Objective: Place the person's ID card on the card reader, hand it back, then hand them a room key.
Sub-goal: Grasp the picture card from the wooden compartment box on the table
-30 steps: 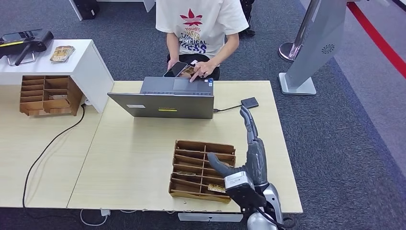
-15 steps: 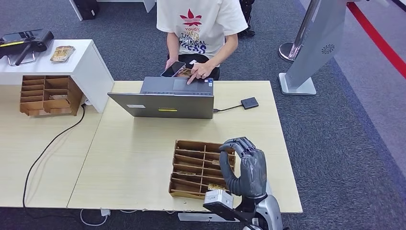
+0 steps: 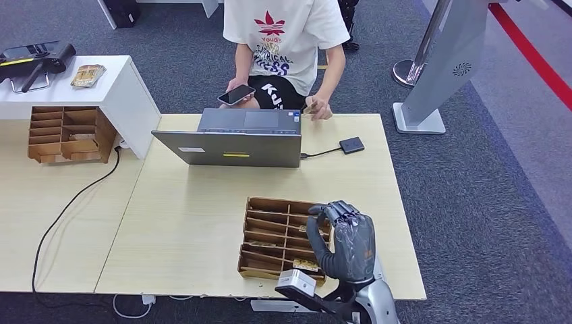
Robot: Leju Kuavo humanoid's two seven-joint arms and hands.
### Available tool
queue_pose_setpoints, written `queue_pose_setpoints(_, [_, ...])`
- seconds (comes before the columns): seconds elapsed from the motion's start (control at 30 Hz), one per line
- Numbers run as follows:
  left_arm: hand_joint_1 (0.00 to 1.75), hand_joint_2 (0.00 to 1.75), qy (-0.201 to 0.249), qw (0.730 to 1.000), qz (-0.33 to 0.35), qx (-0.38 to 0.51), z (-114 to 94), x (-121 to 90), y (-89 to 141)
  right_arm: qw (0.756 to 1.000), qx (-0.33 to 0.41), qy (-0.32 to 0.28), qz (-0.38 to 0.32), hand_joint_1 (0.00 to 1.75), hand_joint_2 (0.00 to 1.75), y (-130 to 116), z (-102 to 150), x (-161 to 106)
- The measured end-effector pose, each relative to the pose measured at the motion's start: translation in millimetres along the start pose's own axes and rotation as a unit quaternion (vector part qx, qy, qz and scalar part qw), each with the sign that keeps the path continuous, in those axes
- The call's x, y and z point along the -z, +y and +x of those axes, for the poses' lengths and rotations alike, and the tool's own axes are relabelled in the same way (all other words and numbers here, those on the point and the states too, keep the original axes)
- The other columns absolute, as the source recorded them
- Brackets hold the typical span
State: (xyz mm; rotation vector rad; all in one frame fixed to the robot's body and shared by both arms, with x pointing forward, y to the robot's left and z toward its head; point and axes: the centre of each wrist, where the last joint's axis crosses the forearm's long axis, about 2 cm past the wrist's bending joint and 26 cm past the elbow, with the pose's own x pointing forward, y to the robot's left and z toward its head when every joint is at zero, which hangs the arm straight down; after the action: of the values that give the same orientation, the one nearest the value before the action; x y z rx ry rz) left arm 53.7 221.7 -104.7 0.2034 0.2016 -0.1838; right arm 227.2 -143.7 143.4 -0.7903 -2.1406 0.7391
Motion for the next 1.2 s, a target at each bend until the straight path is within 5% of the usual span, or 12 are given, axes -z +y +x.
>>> queue_pose_setpoints(0.17, [0.0, 0.0, 0.002, 1.0, -0.002, -0.004, 0, 0, 0, 1.0, -0.019, 0.007, 0.02, 1.0, 1.75, 7, -1, -6])
queue_pose_setpoints(0.37, [0.0, 0.0, 0.003, 1.0, -0.003, -0.007, 0, 0, 0, 0.999, -0.031, 0.014, 0.039, 0.56, 1.75, 12, -3, -11])
queue_pose_setpoints(0.67, [0.0, 0.0, 0.004, 1.0, -0.004, -0.009, 0, 0, 0, 0.998, -0.039, 0.019, 0.054, 0.55, 1.75, 17, -5, -16])
queue_pose_setpoints(1.2, [0.0, 0.0, 0.006, 1.0, -0.006, -0.014, 0, 0, 0, 0.996, -0.051, 0.025, 0.062, 1.16, 1.75, 18, -8, -18])
